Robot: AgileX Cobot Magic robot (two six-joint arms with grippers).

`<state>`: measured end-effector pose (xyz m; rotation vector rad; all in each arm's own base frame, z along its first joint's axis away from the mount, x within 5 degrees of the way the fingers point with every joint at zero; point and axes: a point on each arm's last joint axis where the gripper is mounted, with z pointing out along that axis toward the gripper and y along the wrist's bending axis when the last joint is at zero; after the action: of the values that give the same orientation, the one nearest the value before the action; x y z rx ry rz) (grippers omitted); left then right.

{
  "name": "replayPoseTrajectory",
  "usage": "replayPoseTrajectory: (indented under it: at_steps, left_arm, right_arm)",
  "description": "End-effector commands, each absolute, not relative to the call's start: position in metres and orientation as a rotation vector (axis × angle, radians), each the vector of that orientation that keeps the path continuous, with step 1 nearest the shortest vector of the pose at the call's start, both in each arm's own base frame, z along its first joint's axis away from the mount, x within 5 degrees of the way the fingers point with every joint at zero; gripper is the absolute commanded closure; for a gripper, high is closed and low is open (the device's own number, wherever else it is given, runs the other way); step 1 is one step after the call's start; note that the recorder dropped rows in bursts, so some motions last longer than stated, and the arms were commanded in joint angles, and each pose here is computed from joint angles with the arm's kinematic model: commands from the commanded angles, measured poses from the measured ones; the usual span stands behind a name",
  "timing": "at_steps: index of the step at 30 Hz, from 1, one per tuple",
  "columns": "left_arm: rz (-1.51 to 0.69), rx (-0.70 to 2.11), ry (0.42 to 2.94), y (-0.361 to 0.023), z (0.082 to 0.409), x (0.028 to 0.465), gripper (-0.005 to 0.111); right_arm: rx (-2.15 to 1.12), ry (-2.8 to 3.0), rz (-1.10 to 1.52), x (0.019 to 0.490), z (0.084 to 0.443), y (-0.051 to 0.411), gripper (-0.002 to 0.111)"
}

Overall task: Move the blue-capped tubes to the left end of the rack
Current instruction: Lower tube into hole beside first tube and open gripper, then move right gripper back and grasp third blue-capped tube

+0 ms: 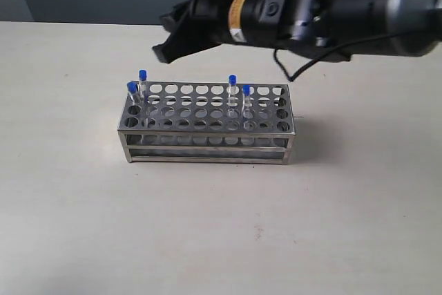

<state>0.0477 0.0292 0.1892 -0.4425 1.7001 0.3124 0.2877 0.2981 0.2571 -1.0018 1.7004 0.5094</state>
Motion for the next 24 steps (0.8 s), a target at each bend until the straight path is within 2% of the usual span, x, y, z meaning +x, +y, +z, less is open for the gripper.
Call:
replayPoseTrajectory:
  at_steps: [1, 7, 14, 24]
  left_arm:
    - [0.312, -0.445, 1.695, 0.029, 0.190, 0.047, 0.106]
    - [0.312, -0.445, 1.695, 0.029, 0.190, 0.047, 0.106]
    - [0.312, -0.446, 1.696, 0.029, 0.190, 0.047, 0.106]
    - [0.312, -0.446, 1.696, 0.029, 0.190, 0.047, 0.106]
  right_arm:
    - [-0.904, 1.793, 0.411, 0.290, 0.259, 0.241, 0.072]
    - [-0.876, 1.913, 0.368, 0.281, 0.230, 0.207, 0.061]
    - [-0.921, 1.920, 0.466, 0.277, 0.204, 0.213, 0.061]
    - [-0.952, 1.996, 0.445, 0.284, 0.171, 0.218, 0.061]
